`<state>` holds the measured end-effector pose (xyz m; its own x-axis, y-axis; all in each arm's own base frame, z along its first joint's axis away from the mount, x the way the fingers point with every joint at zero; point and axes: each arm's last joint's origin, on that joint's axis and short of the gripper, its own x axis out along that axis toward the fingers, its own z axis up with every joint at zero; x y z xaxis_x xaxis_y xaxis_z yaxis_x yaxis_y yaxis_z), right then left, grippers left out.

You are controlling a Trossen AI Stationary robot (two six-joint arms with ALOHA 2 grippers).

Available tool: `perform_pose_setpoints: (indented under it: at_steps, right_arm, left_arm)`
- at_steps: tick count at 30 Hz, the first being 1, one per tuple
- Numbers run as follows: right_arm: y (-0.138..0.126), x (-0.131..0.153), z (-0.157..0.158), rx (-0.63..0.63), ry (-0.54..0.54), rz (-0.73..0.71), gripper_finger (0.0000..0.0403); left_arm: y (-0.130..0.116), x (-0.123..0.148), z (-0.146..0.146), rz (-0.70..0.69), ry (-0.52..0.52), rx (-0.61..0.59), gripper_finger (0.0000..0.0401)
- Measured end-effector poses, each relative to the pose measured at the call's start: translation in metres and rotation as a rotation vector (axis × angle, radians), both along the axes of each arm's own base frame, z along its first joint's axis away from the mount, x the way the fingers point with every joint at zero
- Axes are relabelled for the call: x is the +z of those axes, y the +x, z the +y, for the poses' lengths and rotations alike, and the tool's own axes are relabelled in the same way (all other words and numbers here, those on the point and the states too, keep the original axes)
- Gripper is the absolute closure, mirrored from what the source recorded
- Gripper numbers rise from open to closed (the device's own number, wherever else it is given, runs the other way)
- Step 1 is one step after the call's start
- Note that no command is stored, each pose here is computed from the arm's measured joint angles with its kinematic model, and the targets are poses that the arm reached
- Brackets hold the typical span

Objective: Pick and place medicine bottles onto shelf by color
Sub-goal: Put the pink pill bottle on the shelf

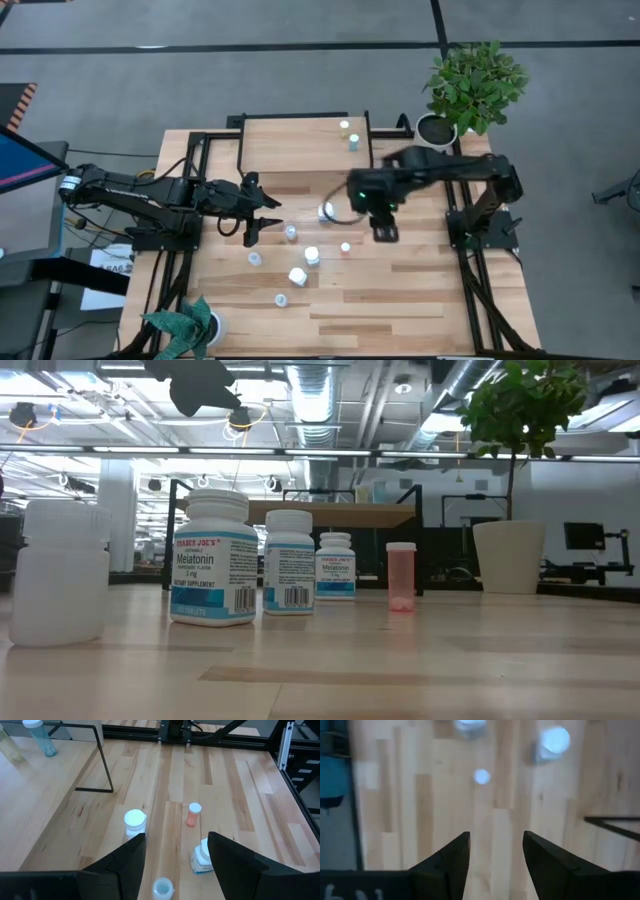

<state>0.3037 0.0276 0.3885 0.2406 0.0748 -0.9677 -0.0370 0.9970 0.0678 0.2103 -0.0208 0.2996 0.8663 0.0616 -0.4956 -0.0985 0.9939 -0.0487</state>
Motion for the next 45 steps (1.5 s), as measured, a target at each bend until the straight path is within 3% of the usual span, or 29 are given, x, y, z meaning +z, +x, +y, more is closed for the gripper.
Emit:
perform_pose_setpoints:
  at_steps: [6,12,17,24,28,40,45]
  right_arm:
    - [-0.026,0.026,0.021,-0.053,-0.145,-0.159,0.0211]
    - [-0.036,0.033,0.039,-0.06,-0.188,-0.298,0.0215]
    - [-0.041,-0.009,0.041,-0.045,-0.19,-0.339,0.0214]
    - [-0.051,-0.081,0.04,-0.2,-0.086,-0.404,0.0215]
    - [-0.049,-0.116,0.046,-0.253,-0.066,-0.35,0.0212]
    - [-0.01,-0.193,0.063,-0.272,-0.123,-0.189,0.0207]
    - [0.0,-0.209,0.061,-0.288,-0.132,-0.172,0.02]
  left_arm:
    - [0.0,0.0,0.0,0.0,-0.001,0.001,0.0198]
    - [0.0,0.0,0.0,-0.001,-0.002,0.002,0.0198]
    - [0.0,0.0,0.0,-0.001,-0.014,0.008,0.0198]
    - [0.0,0.0,0.0,-0.003,-0.031,0.018,0.0198]
    - [0.0,0.0,0.0,-0.001,-0.024,0.014,0.0198]
    - [0.0,0.0,0.0,-0.001,-0.022,0.013,0.0198]
    - [0.0,0.0,0.0,-0.003,-0.021,0.013,0.0198]
